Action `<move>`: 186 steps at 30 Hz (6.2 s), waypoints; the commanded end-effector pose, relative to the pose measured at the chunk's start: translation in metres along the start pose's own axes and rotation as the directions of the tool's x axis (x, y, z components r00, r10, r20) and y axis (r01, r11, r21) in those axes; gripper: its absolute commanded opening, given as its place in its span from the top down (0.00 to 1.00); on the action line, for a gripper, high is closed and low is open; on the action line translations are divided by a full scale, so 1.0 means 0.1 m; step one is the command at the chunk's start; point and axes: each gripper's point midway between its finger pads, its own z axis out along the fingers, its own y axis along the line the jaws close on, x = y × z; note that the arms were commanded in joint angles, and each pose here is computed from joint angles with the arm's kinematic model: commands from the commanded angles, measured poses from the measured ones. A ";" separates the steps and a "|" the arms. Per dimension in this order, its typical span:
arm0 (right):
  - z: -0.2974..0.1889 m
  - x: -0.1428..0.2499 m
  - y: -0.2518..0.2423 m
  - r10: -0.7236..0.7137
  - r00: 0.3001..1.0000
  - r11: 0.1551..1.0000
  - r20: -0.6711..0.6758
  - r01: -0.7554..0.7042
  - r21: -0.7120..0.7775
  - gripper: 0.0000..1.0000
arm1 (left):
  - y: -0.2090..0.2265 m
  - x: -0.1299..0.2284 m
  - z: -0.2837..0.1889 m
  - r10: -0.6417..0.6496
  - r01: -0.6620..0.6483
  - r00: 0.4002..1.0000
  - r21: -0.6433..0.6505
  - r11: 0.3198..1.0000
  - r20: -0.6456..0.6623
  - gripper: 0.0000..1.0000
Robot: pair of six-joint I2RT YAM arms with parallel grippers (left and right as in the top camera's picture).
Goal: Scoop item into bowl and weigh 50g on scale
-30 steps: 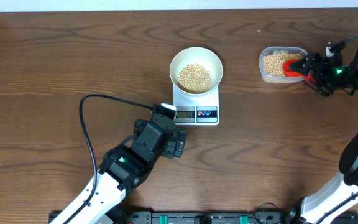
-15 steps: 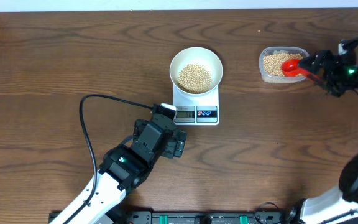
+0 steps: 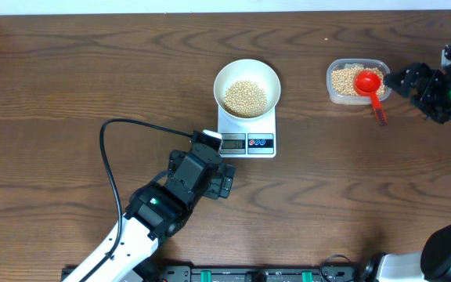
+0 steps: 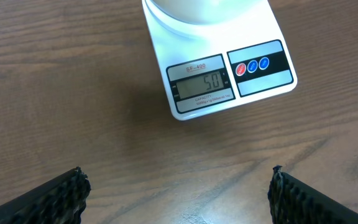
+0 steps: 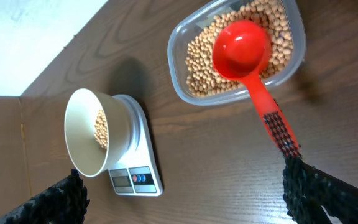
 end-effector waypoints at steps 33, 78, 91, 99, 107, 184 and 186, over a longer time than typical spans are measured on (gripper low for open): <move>-0.85 0.47 0.03 -0.283 0.959 0.909 0.006 0.266 0.320 0.01 | 0.02 -0.01 0.00 -0.001 0.001 1.000 -0.014 1.000 0.007 0.06; -0.28 0.95 0.01 -0.765 0.511 0.643 0.393 0.565 0.516 0.01 | 0.02 -0.01 0.00 -0.001 0.001 1.000 -0.014 1.000 0.007 0.06; -0.07 1.46 -0.36 -0.722 0.414 0.688 0.554 0.516 0.510 0.01 | 0.02 -0.01 0.00 -0.001 0.001 1.000 -0.014 1.000 0.007 0.06; -0.09 1.52 -0.39 -0.719 0.400 0.690 0.569 0.510 0.513 0.01 | 0.02 -0.01 0.00 -0.001 0.001 1.000 -0.014 1.000 0.007 0.06; -0.24 1.47 -0.32 -0.717 0.344 0.689 0.607 0.486 0.538 0.01 | 0.02 -0.01 0.00 -0.001 0.001 1.000 -0.014 1.000 0.007 0.06; -0.23 1.47 -0.32 -0.717 0.345 0.689 0.606 0.488 0.536 0.01 | 1.28 -0.10 -0.81 0.071 0.111 0.734 -0.222 0.969 0.675 0.06; -0.23 1.47 -0.32 -0.717 0.345 0.689 0.606 0.488 0.536 0.01 | 1.31 -0.02 -0.74 0.068 0.120 0.738 -0.230 0.966 0.672 0.06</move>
